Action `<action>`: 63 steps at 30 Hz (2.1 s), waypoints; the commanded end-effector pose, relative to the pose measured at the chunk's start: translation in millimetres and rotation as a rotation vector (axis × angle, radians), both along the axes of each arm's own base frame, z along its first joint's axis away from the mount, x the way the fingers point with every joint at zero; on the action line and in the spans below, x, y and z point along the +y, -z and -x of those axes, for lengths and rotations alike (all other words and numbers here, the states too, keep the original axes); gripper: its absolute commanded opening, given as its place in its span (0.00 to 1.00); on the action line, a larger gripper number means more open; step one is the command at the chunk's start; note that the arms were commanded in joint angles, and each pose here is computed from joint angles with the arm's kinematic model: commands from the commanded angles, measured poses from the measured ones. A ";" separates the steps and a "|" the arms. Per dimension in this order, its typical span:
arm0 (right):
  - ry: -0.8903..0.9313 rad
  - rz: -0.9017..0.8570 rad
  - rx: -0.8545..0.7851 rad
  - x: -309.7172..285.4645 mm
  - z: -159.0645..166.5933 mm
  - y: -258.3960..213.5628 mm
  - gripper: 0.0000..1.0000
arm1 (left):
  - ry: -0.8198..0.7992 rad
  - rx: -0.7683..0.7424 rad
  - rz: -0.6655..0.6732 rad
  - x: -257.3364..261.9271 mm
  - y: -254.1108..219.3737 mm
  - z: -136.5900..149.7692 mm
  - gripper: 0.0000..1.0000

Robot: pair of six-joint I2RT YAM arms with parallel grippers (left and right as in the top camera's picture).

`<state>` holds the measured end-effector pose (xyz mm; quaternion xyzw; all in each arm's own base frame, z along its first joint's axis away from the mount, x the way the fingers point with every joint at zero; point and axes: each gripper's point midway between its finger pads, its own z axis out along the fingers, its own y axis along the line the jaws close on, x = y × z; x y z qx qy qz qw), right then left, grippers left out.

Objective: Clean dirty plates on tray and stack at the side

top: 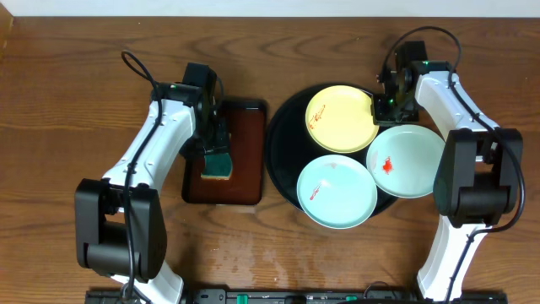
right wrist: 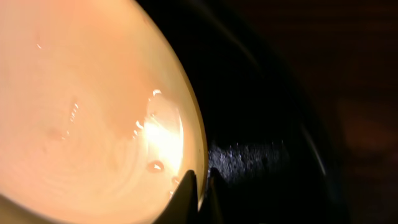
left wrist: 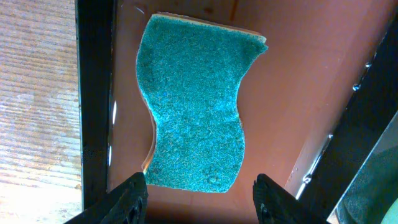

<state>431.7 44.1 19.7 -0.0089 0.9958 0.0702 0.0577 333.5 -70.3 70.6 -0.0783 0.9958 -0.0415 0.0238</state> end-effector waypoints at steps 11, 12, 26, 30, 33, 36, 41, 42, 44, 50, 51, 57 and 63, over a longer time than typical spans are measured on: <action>0.035 0.024 -0.019 -3.0 -6.2 -4.7 0.10 | -0.004 -0.006 -0.019 1.8 -0.8 -3.6 0.56; 0.040 0.024 -0.021 -3.0 -6.9 -4.8 0.10 | -0.004 -0.007 -0.018 1.8 -0.8 -3.7 0.56; 0.071 0.019 -0.019 -2.5 -5.4 2.0 0.05 | -0.005 -0.006 -0.019 1.8 -0.8 -3.6 0.56; 0.071 0.017 -0.010 -2.4 -2.4 4.4 0.11 | -0.005 -0.007 -0.018 1.8 -0.8 -3.7 0.57; 0.071 0.017 -0.008 -2.4 0.2 10.7 0.11 | -0.005 -0.007 -0.018 1.8 -0.8 -3.7 0.57; 0.071 0.016 -0.014 -2.3 -0.3 13.5 0.09 | -0.004 -0.007 -0.018 1.8 -0.8 -3.7 0.57; 0.071 0.015 -0.026 -2.3 -3.8 10.9 0.08 | -0.004 -0.006 -0.019 1.8 -0.8 -3.6 0.56; 0.071 0.015 -0.027 -2.1 -4.1 10.7 0.10 | -0.004 -0.006 -0.019 1.8 -0.8 -3.6 0.57; 0.071 0.014 -0.031 -2.0 -5.6 9.3 0.12 | -0.005 -0.006 -0.019 1.8 -0.8 -3.6 0.56; 0.074 -0.002 -0.037 0.7 -7.3 8.6 0.11 | -0.004 -0.006 -0.019 1.8 -0.8 -3.6 0.57; 0.076 -0.003 -0.043 0.5 -9.0 8.2 0.08 | -0.005 -0.006 -0.019 1.8 -0.8 -3.6 0.56; 0.076 -0.005 -0.059 0.9 -15.0 0.5 0.08 | -0.005 -0.006 -0.019 1.8 -0.8 -3.6 0.56; 0.076 -0.004 -0.052 0.9 -13.6 0.0 0.05 | -0.005 -0.006 -0.019 1.8 -0.8 -3.6 0.56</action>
